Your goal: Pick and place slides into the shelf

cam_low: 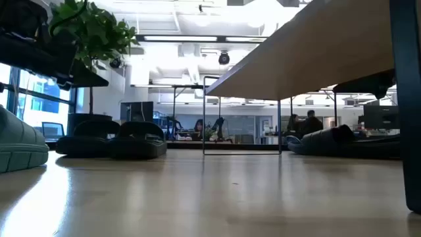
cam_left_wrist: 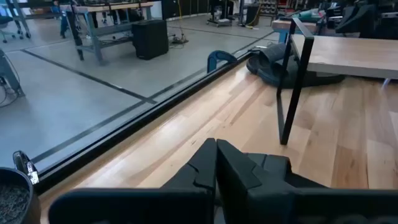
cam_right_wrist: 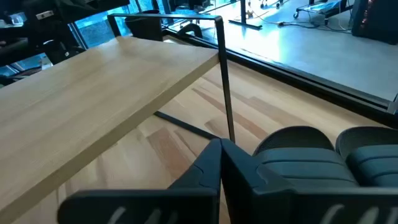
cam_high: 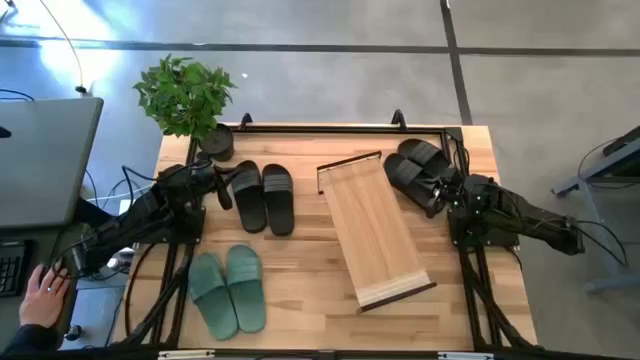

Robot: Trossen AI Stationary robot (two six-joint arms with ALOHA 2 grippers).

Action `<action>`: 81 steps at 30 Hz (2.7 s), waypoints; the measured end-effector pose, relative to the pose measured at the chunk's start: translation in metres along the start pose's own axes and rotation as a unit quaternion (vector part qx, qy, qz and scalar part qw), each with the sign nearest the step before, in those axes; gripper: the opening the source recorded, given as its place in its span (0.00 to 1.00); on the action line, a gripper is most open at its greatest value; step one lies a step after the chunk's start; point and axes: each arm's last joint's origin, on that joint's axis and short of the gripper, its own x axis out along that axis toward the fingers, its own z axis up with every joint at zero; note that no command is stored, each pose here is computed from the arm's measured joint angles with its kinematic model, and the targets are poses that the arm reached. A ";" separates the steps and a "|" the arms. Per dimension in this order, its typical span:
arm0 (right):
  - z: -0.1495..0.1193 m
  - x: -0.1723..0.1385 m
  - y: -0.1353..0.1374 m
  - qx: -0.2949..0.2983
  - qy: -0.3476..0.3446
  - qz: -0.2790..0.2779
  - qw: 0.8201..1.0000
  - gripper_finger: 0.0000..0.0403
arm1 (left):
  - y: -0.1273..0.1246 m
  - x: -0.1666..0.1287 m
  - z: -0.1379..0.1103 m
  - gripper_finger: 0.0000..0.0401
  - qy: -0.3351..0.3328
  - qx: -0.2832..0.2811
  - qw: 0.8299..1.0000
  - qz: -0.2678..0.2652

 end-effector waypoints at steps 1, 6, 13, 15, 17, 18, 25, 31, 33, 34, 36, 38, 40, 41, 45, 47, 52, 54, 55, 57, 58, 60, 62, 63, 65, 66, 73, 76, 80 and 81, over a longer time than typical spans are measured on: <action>0.000 0.000 0.000 0.000 0.000 0.000 1.000 0.00 | 0.000 0.000 0.000 0.00 0.000 0.000 1.000 0.000; 0.000 0.000 0.000 0.000 0.000 0.000 1.000 0.00 | 0.000 0.000 0.000 0.00 0.000 0.000 1.000 0.000; 0.000 0.000 0.000 0.000 0.000 0.000 1.000 0.00 | 0.000 0.000 0.000 0.00 0.000 0.000 1.000 0.000; 0.000 0.000 0.000 0.000 0.000 0.000 1.000 0.00 | 0.000 0.000 0.000 0.00 0.000 0.000 1.000 0.000; 0.000 0.000 0.000 0.000 0.000 0.000 1.000 0.00 | 0.000 0.000 0.000 0.00 0.000 0.000 1.000 0.000; 0.000 0.000 0.000 0.000 0.000 0.000 1.000 0.00 | 0.000 0.000 0.000 0.00 0.000 0.000 1.000 0.000; 0.000 0.000 0.000 0.000 0.000 0.000 1.000 0.00 | 0.000 0.000 0.000 0.00 0.000 0.000 1.000 0.000; 0.000 0.000 0.000 0.000 0.000 0.000 1.000 0.00 | 0.000 0.000 0.000 0.00 0.000 0.000 1.000 0.000; 0.000 0.000 0.000 0.000 0.000 0.000 1.000 0.00 | 0.000 0.000 0.000 0.00 0.000 0.000 1.000 0.000; 0.000 0.000 0.000 0.000 0.000 0.000 1.000 0.00 | 0.000 0.000 0.000 0.00 0.000 0.000 1.000 0.000; 0.000 0.000 0.000 0.000 0.000 0.000 1.000 0.00 | 0.000 0.000 0.000 0.00 0.000 0.000 1.000 0.000; 0.000 0.000 0.000 0.000 0.000 0.000 1.000 0.00 | 0.000 0.000 0.000 0.00 0.000 0.000 1.000 0.000; 0.000 0.000 0.000 0.000 0.000 0.000 1.000 0.00 | 0.000 0.000 0.000 0.00 0.000 0.000 1.000 0.000; 0.000 0.000 0.000 0.000 0.000 0.000 1.000 0.00 | 0.000 0.000 0.000 0.00 0.000 0.000 1.000 0.000; 0.000 0.000 0.000 0.000 0.000 0.000 1.000 0.00 | 0.000 0.000 0.000 0.00 0.000 0.000 1.000 0.000; 0.000 0.000 0.000 0.000 0.000 0.000 1.000 0.00 | 0.000 0.000 0.000 0.00 0.000 0.000 1.000 0.000; 0.000 0.000 0.000 0.000 0.000 0.000 1.000 0.00 | 0.000 0.000 0.000 0.00 0.000 0.000 1.000 0.000; 0.000 0.000 0.000 0.000 0.000 0.000 1.000 0.00 | 0.000 0.000 0.000 0.00 0.000 0.000 1.000 0.000; 0.000 0.000 0.000 0.000 0.000 0.000 1.000 0.00 | 0.000 0.000 0.000 0.00 0.000 0.000 1.000 0.000; 0.000 0.000 0.000 0.000 0.000 0.000 1.000 0.00 | 0.000 0.000 0.000 0.00 0.000 0.000 1.000 0.000; 0.000 0.000 0.000 0.000 0.000 0.000 1.000 0.00 | 0.000 0.000 0.000 0.00 0.000 0.000 1.000 0.000; 0.000 0.000 0.000 0.000 0.000 0.000 1.000 0.00 | 0.000 0.000 0.000 0.00 0.000 0.000 1.000 0.000; 0.000 0.000 0.000 0.000 0.000 0.000 1.000 0.00 | 0.000 0.000 0.000 0.00 0.000 0.000 1.000 0.000; 0.000 0.000 0.000 0.000 0.000 0.000 1.000 0.00 | 0.000 0.000 0.000 0.00 0.000 0.000 1.000 0.000; 0.000 0.000 0.000 0.000 0.000 0.000 1.000 0.00 | 0.000 0.000 0.000 0.00 0.000 0.000 1.000 0.000; 0.000 0.000 0.000 0.000 0.000 0.000 1.000 0.00 | 0.000 0.000 0.000 0.00 0.000 0.000 1.000 0.000; 0.000 0.000 0.000 0.000 0.000 0.000 1.000 0.00 | -0.002 0.000 0.002 0.00 -0.006 -0.115 0.993 -0.028; 0.000 0.000 0.000 0.000 0.000 0.000 1.000 0.00 | -0.004 0.000 0.007 0.00 -0.014 -0.288 0.955 -0.074; 0.000 0.000 0.000 0.000 0.000 0.000 1.000 0.00 | -0.006 -0.002 0.016 0.00 -0.020 -0.459 0.878 -0.136; 0.000 0.000 0.000 0.000 0.000 0.000 1.000 0.00 | -0.007 -0.003 0.018 0.00 -0.023 -0.483 0.863 -0.149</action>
